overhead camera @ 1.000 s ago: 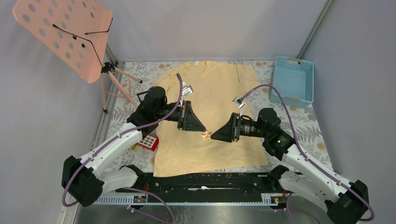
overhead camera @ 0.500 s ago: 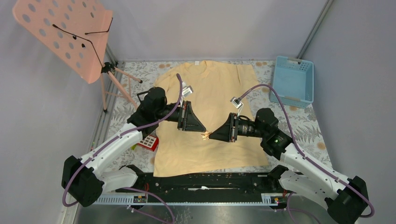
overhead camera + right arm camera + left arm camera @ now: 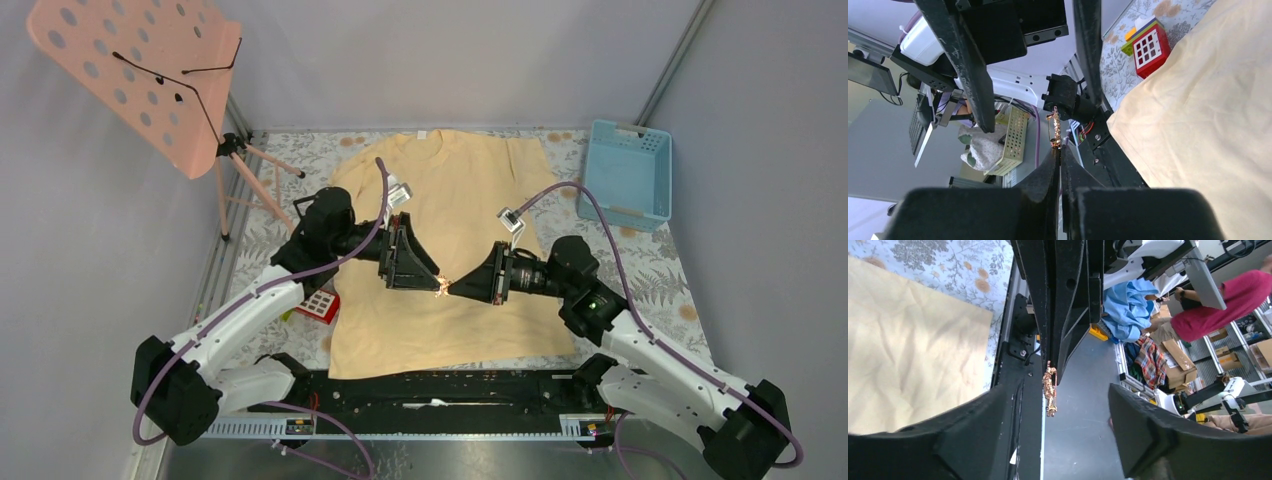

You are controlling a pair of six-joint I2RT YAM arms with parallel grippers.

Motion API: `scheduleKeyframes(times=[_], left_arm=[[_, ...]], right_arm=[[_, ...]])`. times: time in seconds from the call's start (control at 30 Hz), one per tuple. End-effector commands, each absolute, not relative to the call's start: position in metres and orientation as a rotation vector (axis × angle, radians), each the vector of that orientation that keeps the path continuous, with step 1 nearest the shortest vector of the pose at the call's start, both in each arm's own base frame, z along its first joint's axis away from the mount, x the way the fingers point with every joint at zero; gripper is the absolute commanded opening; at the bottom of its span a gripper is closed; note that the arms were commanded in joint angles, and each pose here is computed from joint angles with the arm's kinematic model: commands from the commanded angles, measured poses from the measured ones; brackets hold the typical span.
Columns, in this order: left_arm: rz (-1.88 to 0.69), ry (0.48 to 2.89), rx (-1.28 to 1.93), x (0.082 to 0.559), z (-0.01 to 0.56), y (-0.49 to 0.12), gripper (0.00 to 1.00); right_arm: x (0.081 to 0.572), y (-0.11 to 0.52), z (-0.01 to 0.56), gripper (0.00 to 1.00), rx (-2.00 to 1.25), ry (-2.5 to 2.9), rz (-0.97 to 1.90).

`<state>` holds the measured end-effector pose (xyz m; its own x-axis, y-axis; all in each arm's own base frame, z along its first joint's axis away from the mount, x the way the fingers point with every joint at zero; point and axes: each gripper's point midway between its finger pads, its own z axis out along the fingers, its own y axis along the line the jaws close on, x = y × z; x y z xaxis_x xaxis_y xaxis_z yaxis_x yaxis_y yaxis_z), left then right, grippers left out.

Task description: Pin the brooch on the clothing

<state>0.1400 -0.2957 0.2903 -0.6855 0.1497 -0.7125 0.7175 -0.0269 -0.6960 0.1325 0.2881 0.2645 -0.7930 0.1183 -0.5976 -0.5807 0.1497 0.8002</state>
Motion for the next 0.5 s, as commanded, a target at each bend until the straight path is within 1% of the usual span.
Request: scheduleKeyframes(times=[0.0,0.07,0.1,0.3,0.47], left_arm=[[-1.729,1.681,0.941,0.142,0.310,-0.290,0.88],[-1.700,1.663,0.914,0.146,0.313,-0.287,0.93],[-1.679,1.656,0.893,0.149,0.315,-0.285,0.98],[-1.540,1.617,0.788,0.164,0.321,-0.276,0.99],[-1.572,1.513,0.735,0.160,0.332,-0.273,0.99]], right_arm=[[0.137,0.284,0.287,0.00,-0.418,1.759,1.663],[0.139,0.281,0.287,0.00,-0.403,1.755,1.630],[0.141,0.279,0.285,0.00,-0.395,1.757,1.612],[0.150,0.268,0.293,0.00,-0.302,1.695,1.556],[0.154,0.261,0.321,0.00,-0.248,1.564,1.560]])
